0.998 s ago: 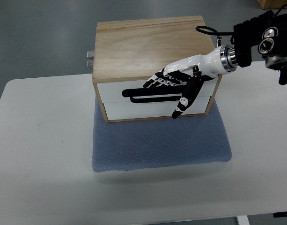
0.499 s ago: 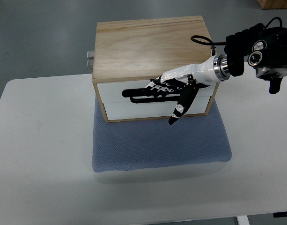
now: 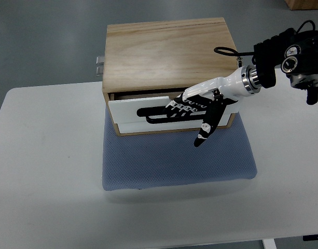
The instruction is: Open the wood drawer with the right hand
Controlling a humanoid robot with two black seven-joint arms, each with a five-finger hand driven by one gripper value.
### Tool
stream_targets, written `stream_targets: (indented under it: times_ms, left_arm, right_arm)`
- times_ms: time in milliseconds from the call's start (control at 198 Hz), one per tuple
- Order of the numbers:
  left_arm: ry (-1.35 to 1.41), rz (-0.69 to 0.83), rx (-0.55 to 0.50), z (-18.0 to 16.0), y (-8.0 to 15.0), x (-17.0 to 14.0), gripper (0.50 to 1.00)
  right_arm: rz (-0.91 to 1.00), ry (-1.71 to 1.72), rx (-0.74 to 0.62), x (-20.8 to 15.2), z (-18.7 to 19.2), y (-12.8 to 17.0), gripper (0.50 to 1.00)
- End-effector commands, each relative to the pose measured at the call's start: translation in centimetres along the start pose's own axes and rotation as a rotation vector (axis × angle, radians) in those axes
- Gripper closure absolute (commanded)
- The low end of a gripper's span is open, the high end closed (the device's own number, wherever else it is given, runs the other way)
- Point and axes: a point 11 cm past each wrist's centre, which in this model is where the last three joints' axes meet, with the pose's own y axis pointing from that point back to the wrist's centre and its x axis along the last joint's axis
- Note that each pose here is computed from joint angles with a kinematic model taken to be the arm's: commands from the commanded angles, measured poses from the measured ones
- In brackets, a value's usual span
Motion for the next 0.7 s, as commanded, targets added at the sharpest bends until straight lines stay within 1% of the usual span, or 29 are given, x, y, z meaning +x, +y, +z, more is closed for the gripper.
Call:
stream_targets:
  times_ms: [0, 459, 696]
  left_arm:
    - [0.000, 0.000, 0.000, 0.0, 0.0, 0.0, 0.500]
    - [0.000, 0.000, 0.000, 0.0, 0.0, 0.0, 0.500]
    - [0.000, 0.000, 0.000, 0.0, 0.0, 0.0, 0.500]
  right_arm:
    - [-0.032, 0.009, 0.002, -0.5, -0.2, 0.2, 0.550]
    - [-0.166, -0.004, 0.010, -3.2, 0.1, 1.9, 0.548]
    - [-0.181, -0.011, 0.025, -3.7, 0.0, 2.8, 0.548]
